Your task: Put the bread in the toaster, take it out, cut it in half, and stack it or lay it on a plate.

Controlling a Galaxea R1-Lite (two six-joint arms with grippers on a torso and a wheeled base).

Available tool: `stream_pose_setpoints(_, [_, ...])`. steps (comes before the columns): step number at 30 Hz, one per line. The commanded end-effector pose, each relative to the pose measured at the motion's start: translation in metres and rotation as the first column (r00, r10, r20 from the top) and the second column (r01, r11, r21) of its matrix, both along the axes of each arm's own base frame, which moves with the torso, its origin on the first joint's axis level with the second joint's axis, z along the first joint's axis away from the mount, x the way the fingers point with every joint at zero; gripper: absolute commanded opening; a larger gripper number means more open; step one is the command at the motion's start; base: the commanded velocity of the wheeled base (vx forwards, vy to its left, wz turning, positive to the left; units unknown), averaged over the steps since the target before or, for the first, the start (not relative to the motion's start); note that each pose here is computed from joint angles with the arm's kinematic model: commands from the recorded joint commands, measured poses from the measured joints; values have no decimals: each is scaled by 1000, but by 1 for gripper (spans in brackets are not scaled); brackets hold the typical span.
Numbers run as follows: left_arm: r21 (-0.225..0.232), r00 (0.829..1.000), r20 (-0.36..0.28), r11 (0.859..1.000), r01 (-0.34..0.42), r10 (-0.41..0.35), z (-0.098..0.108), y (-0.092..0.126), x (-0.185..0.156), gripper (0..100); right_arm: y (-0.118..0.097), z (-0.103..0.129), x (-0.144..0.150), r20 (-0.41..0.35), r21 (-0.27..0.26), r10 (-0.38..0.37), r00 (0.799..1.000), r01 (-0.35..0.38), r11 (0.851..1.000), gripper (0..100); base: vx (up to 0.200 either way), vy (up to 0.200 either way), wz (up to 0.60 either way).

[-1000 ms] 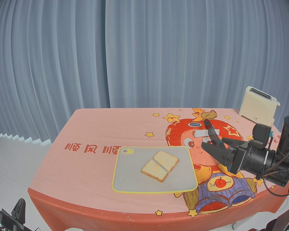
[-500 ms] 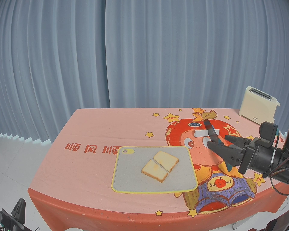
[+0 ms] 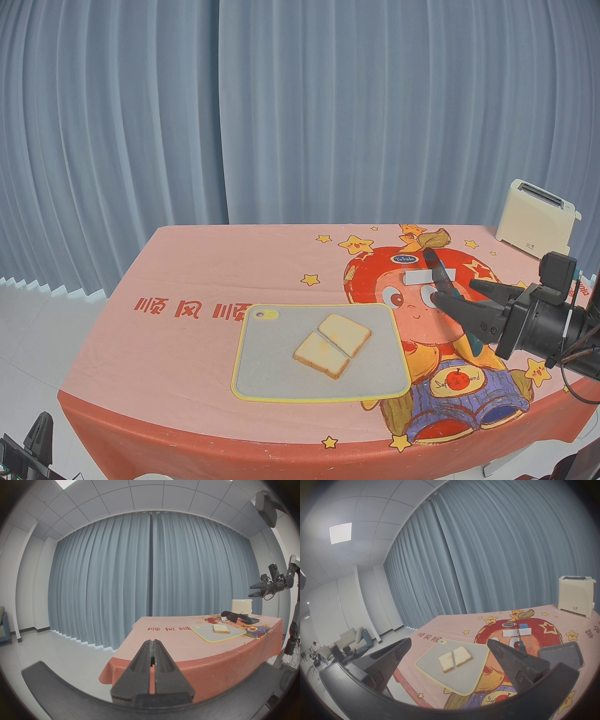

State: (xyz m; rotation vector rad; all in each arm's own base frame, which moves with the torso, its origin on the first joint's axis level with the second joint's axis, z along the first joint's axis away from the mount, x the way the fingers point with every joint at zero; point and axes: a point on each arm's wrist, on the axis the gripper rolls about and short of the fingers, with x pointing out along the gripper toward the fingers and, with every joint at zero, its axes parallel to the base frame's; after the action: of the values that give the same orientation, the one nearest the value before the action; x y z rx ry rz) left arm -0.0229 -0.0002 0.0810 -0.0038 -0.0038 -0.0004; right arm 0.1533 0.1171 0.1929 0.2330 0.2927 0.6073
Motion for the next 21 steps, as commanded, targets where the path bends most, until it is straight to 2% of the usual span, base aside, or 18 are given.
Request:
stream_pose_setpoints(1, [-1, 1000, -7, 1000, 0, 0, -5, 0, 1, 0, 2, -7, 3, -28, -20, 1, 1000, -1, 1000, 100, 0, 0, 0])
stream_pose_setpoints(5, [-1, 1000, -7, 1000, 0, 0, -5, 0, 1, 0, 6, -15, 7, -56, -44, 0, 998, -2, 999, 100, 0, 0, 0])
stream_pose_setpoints(21, [-1, 1000, -7, 1000, 0, 0, -5, 0, 1, 0, 7, -18, 6, -64, -51, 9, 998, -12, 999, 100, 0, 0, 0])
